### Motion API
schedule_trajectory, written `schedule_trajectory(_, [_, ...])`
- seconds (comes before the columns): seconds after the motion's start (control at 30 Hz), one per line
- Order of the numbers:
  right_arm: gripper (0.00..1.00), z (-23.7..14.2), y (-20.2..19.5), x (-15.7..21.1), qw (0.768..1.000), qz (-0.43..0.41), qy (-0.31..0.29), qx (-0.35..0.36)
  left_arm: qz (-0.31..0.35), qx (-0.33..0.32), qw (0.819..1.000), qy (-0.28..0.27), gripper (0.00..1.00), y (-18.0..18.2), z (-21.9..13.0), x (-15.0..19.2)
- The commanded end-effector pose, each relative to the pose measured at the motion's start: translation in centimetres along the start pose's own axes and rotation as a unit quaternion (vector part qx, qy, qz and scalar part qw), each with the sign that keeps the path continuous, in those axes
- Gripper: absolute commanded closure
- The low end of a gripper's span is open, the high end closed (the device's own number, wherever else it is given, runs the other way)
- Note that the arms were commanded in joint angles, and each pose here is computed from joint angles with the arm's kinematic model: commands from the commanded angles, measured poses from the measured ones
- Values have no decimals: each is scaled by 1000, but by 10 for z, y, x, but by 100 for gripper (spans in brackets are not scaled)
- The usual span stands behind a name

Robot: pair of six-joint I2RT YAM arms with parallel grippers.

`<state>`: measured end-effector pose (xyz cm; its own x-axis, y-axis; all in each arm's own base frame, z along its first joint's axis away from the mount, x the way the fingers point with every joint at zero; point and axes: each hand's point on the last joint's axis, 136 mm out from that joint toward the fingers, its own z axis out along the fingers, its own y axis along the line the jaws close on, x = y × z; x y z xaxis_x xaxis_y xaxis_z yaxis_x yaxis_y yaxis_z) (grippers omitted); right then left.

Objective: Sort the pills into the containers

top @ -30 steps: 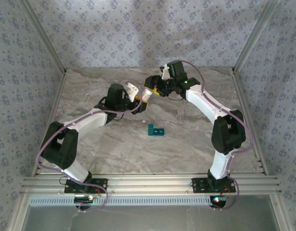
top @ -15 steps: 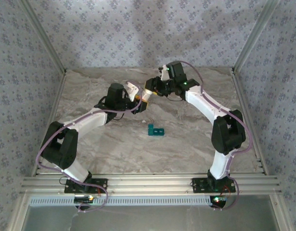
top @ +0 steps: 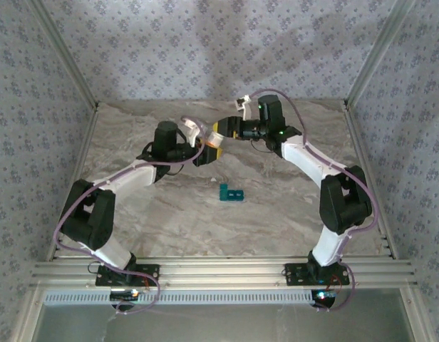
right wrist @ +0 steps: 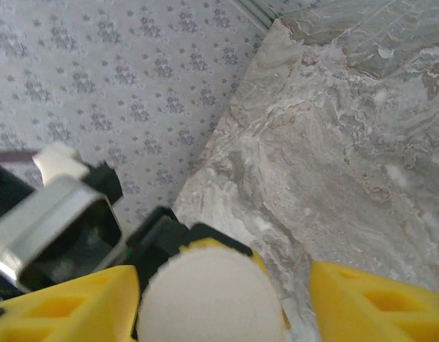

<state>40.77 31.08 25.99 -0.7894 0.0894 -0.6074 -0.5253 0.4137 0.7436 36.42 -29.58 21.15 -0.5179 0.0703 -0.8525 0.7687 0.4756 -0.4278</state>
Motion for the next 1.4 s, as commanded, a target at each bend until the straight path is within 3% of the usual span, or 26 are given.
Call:
schedule_trajectory(0.0, [29, -18, 5, -16, 999, 26, -30, 6, 44, -22, 999, -12, 100, -1, -6, -22])
schedule_trajectory(0.3, [29, -39, -22, -29, 986, 131, -84, 64, 87, -91, 992, 21, 100, 17, -4, -8])
schedule_trajectory(0.47, [28, -31, -32, -25, 981, 156, -71, 96, 93, -93, 991, 27, 100, 18, -3, -6])
schedule_trajectory(1.1, [32, 14, -21, -4, 983, 158, -23, 88, 96, -85, 991, 29, 100, 12, 2, -6])
schedule_trajectory(1.2, [37, 17, -20, 2, 984, 157, -16, 86, 96, -84, 991, 28, 100, 11, 2, -7])
schedule_trajectory(1.37, [55, 16, -22, 11, 984, 154, -8, 87, 93, -86, 992, 27, 100, 12, 2, -7])
